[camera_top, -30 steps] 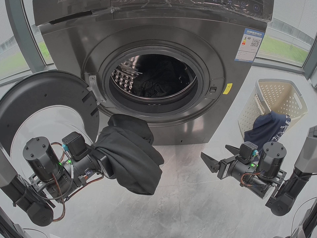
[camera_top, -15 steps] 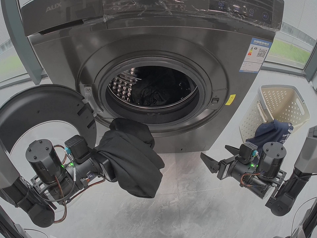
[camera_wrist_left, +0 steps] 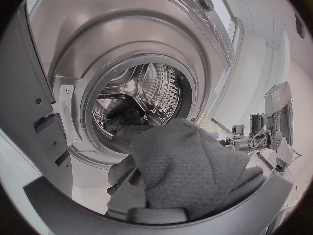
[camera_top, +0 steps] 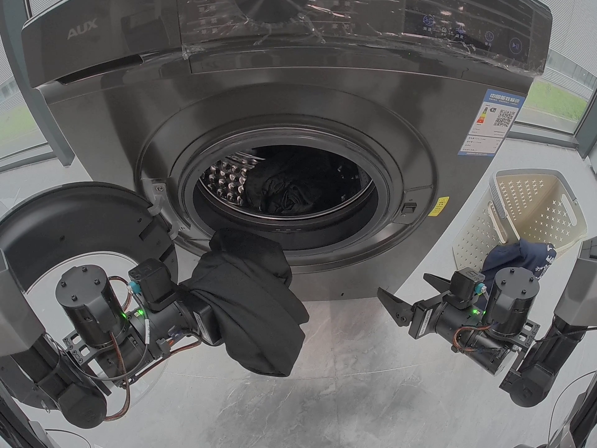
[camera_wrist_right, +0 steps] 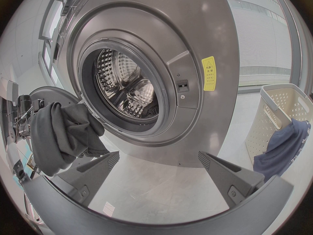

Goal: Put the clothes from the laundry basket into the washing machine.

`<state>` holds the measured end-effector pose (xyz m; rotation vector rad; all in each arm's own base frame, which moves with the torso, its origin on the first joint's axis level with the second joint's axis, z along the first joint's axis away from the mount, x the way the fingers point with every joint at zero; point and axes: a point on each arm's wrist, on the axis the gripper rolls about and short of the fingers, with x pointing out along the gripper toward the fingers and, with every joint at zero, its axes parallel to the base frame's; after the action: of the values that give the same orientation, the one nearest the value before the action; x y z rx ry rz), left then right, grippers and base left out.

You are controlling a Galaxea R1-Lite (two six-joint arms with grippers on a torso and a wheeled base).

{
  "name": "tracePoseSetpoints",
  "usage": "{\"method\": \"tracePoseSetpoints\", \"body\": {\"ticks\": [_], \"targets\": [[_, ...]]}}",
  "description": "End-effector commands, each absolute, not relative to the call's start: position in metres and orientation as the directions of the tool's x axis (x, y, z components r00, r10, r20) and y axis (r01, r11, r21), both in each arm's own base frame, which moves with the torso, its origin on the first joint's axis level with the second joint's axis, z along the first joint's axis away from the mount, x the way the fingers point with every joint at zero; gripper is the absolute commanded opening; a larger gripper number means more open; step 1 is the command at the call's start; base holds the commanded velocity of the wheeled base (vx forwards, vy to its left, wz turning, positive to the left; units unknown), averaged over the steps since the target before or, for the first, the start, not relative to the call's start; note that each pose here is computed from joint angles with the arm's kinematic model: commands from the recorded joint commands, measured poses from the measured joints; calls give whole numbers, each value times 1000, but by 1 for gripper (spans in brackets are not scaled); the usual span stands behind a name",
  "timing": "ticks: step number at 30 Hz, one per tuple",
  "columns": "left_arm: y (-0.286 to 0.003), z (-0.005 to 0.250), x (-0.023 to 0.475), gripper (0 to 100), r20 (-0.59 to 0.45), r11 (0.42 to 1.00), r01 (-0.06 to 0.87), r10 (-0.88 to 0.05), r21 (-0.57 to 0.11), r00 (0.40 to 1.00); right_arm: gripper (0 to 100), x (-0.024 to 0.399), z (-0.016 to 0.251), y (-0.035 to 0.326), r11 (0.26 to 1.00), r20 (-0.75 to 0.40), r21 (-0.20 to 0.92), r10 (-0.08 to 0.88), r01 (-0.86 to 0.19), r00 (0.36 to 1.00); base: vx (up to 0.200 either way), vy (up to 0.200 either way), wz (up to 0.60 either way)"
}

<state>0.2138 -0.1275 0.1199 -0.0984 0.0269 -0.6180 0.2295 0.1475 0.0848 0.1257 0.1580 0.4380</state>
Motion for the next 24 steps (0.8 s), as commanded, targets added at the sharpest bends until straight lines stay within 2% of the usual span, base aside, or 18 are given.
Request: {"method": "tracePoseSetpoints", "body": {"ticks": [1, 5, 15, 19, 24], "targets": [[-129, 115, 216, 0, -14, 812, 576, -580, -99, 815, 100, 229, 84, 148, 898, -127, 154, 431, -412, 893, 200, 0, 0], [-129, 115, 217, 0, -12, 812, 576, -580, -99, 815, 100, 229, 84, 148, 898, -129, 154, 431, -412, 893, 200, 0, 0], [-134, 113, 218, 0, -17, 804, 585, -589, -104, 808, 100, 223, 83, 153, 886, -143, 154, 459, -438, 877, 0, 0, 0], [-148, 116, 220, 0, 8, 779, 619, -621, -102, 784, 100, 212, 85, 166, 854, -129, 164, 514, -493, 848, 0, 0, 0], [-169, 116, 246, 0, 54, 795, 598, -596, -97, 801, 100, 208, 80, 166, 850, -153, 169, 522, -498, 839, 0, 0, 0]]}}
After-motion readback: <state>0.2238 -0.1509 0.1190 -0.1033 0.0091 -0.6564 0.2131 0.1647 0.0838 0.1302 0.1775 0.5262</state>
